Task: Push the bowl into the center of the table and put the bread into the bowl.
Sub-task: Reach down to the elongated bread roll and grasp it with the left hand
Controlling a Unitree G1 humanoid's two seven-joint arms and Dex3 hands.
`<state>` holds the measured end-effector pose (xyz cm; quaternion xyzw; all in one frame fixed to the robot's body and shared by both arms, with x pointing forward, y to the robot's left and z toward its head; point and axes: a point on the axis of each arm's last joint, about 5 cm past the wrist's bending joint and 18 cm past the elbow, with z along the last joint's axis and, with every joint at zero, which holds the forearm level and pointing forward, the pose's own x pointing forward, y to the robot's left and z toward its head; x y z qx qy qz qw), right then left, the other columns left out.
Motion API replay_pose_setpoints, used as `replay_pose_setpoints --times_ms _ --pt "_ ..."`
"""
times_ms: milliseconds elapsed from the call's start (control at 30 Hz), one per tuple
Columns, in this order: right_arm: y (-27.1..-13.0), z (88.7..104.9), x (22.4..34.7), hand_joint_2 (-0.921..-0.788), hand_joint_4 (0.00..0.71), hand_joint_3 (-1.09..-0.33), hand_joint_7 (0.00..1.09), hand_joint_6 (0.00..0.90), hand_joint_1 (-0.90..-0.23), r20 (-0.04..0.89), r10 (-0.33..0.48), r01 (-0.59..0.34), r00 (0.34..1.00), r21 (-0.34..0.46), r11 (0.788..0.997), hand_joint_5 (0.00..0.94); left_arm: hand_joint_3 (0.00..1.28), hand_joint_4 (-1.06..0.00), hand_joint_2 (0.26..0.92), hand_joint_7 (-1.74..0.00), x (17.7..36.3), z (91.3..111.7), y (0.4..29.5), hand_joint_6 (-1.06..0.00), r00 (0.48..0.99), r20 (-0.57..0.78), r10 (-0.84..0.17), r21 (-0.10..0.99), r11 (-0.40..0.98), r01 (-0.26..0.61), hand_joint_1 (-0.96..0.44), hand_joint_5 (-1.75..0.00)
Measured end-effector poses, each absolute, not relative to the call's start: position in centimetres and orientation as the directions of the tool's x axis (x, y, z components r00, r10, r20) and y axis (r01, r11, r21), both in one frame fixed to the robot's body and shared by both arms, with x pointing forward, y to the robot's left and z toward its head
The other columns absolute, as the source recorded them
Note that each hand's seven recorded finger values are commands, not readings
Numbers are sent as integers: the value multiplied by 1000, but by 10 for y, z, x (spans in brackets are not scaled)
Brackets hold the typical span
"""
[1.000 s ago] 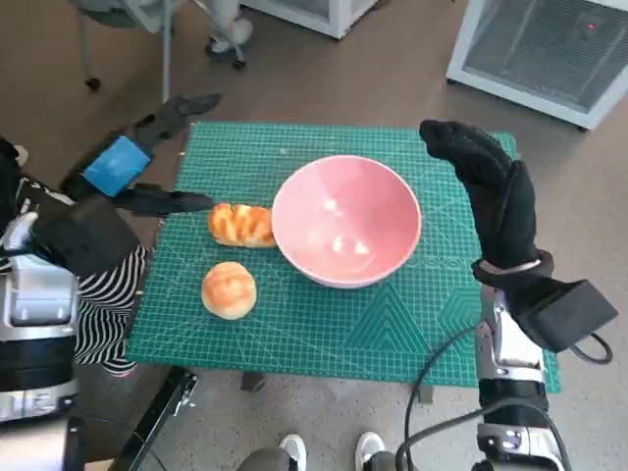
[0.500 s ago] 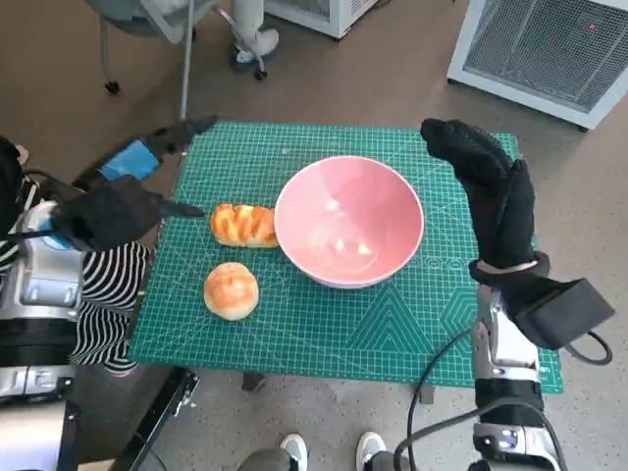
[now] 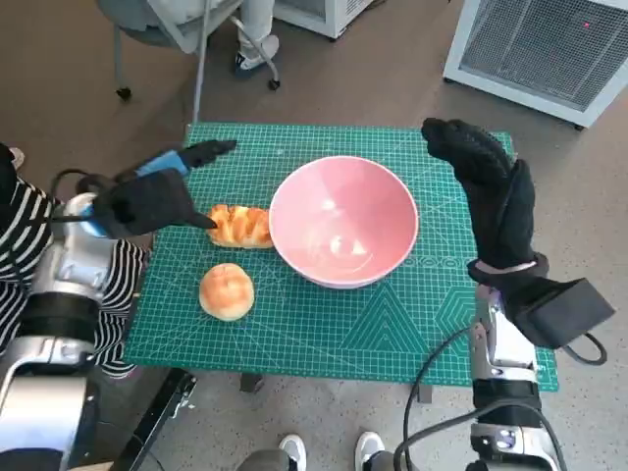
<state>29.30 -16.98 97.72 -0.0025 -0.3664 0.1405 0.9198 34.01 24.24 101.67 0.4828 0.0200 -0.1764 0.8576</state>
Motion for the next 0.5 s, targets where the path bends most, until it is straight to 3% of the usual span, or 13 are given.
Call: replay_pose_setpoints --times_ms 500 --pt "-173 978 293 -921 201 -719 549 64 -818 673 260 -248 693 -116 962 2 9 -138 720 -2 355 1003 218 -288 914 -355 -197 832 379 405 -163 -1"
